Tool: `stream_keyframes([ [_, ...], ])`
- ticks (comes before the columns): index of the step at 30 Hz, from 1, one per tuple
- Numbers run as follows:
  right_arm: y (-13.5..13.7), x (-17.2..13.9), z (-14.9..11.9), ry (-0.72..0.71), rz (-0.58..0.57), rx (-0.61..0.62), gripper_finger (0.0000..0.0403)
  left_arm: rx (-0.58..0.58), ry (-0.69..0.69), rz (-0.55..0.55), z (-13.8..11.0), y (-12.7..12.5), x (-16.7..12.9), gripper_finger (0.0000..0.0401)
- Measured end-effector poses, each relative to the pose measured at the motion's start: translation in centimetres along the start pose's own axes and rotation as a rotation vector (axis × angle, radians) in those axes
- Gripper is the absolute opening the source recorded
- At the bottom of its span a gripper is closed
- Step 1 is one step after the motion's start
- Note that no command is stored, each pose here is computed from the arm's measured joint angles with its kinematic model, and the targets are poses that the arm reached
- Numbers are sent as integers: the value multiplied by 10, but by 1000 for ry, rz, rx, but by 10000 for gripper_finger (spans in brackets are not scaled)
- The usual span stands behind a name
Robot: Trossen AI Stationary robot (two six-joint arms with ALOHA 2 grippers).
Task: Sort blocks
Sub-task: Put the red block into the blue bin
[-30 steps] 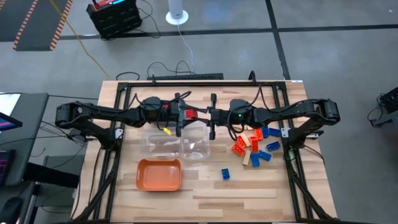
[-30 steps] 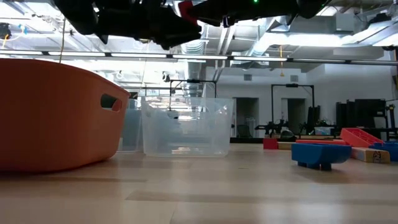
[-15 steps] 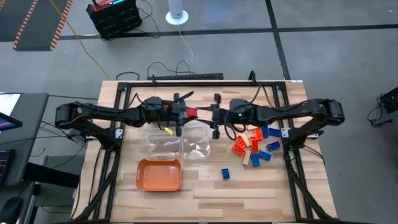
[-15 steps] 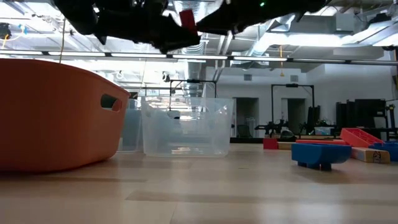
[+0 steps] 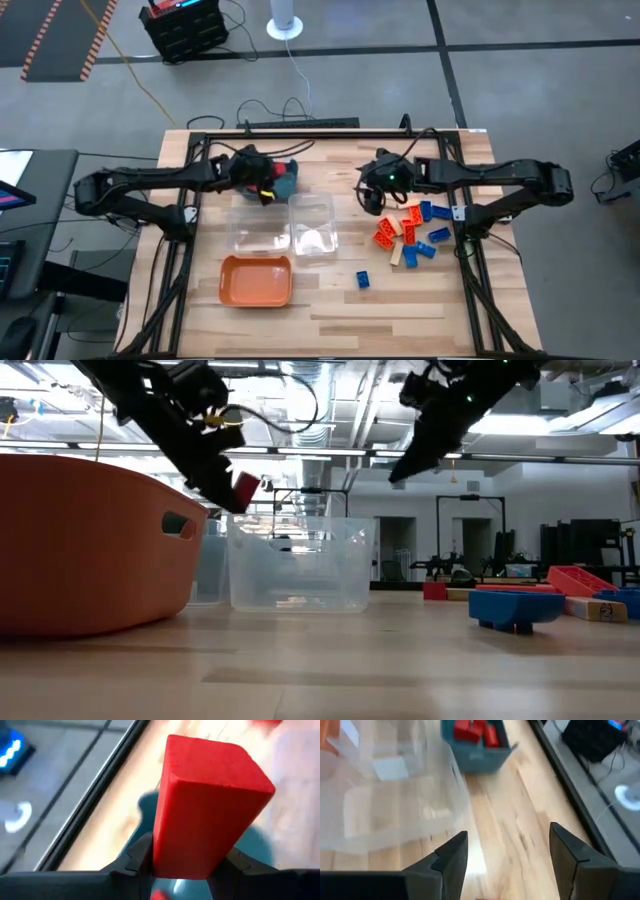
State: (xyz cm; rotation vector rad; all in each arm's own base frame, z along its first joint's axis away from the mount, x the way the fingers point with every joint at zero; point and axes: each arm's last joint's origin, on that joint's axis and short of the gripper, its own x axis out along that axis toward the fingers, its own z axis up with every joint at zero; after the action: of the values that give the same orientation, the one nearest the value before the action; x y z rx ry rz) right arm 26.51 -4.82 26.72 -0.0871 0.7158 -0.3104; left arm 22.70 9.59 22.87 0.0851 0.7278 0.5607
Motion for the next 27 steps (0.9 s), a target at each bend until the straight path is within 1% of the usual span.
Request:
stream_keyframes([
  [2, 1, 2, -5, 18, 1, 17, 221, -20, 53, -11, -6, 3, 1, 132],
  [6, -4, 3, -19, 146, -8, 45, 221, -40, 137, -13, -14, 6, 1, 133],
  [9, -8, 8, -26, 219, -20, 73, 221, -44, 158, -15, -16, 5, 1, 133],
  [14, -7, 28, -42, 377, -19, 79, 221, -48, 166, -16, -17, 5, 1, 134],
  [19, 2, 50, -57, 518, 65, 81, 221, -52, 200, -16, -20, 5, 0, 136],
  [21, 6, 57, -63, 563, 77, 71, 221, -56, 207, -9, -21, 5, 0, 142],
  [24, 7, 63, -68, 607, 81, 66, 221, -51, 208, -8, -21, 5, 0, 164],
  [27, 8, 62, -71, 648, 81, 65, 221, -51, 211, -8, -21, 5, 0, 188],
])
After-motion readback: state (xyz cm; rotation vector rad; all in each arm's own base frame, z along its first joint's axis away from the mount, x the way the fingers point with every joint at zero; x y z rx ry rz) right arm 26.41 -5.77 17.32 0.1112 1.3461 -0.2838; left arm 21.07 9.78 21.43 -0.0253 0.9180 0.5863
